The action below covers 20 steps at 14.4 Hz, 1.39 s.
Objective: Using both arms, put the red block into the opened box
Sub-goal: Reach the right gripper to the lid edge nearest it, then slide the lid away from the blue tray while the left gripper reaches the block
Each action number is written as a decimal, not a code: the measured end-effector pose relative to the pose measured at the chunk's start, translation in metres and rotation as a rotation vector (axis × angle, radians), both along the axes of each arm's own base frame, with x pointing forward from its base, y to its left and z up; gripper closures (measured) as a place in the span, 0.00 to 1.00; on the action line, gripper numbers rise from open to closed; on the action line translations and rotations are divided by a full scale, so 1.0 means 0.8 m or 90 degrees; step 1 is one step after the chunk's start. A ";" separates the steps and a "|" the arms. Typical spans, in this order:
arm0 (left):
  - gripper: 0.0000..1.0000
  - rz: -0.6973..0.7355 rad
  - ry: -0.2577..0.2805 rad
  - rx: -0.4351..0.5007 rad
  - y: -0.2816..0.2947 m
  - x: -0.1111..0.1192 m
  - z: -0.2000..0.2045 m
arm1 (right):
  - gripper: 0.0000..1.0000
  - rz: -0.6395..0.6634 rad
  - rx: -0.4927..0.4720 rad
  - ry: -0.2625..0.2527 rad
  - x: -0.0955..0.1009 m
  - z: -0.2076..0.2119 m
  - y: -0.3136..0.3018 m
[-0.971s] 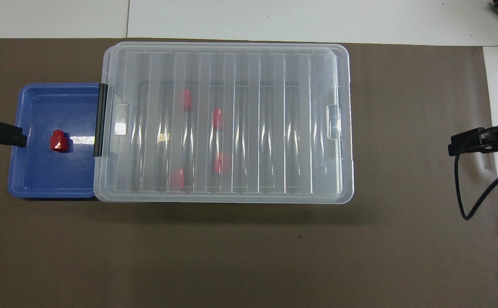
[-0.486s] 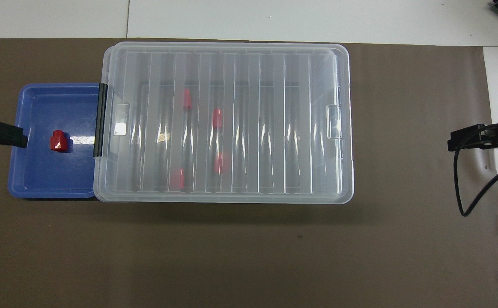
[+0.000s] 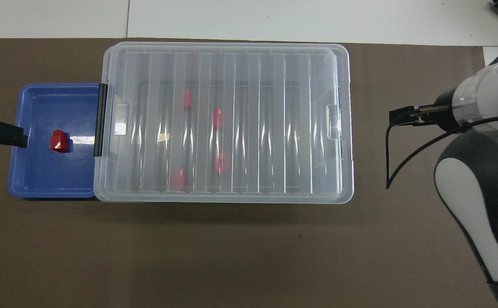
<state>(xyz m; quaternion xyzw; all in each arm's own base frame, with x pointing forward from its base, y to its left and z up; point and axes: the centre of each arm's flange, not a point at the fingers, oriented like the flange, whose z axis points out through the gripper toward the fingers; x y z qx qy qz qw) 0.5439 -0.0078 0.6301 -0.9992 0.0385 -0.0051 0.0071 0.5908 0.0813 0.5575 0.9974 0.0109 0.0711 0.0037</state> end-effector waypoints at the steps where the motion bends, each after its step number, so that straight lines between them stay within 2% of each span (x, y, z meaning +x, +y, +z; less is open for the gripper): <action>1: 0.00 0.000 0.000 0.000 0.000 0.000 0.000 | 0.00 -0.001 0.005 -0.003 0.011 -0.020 0.020; 5: 0.00 0.000 0.000 0.000 0.000 0.000 0.000 | 0.00 -0.006 0.022 -0.009 0.041 -0.089 0.066; 8: 0.00 0.000 0.000 0.000 0.000 0.000 0.000 | 0.00 -0.007 0.013 0.001 0.050 -0.117 0.065; 14: 0.00 0.000 0.000 0.000 -0.001 0.000 0.000 | 0.00 -0.021 0.007 0.006 0.053 -0.123 0.045; 20: 0.00 0.000 0.000 0.000 -0.001 0.000 0.000 | 0.00 -0.033 -0.026 0.003 0.059 -0.124 0.002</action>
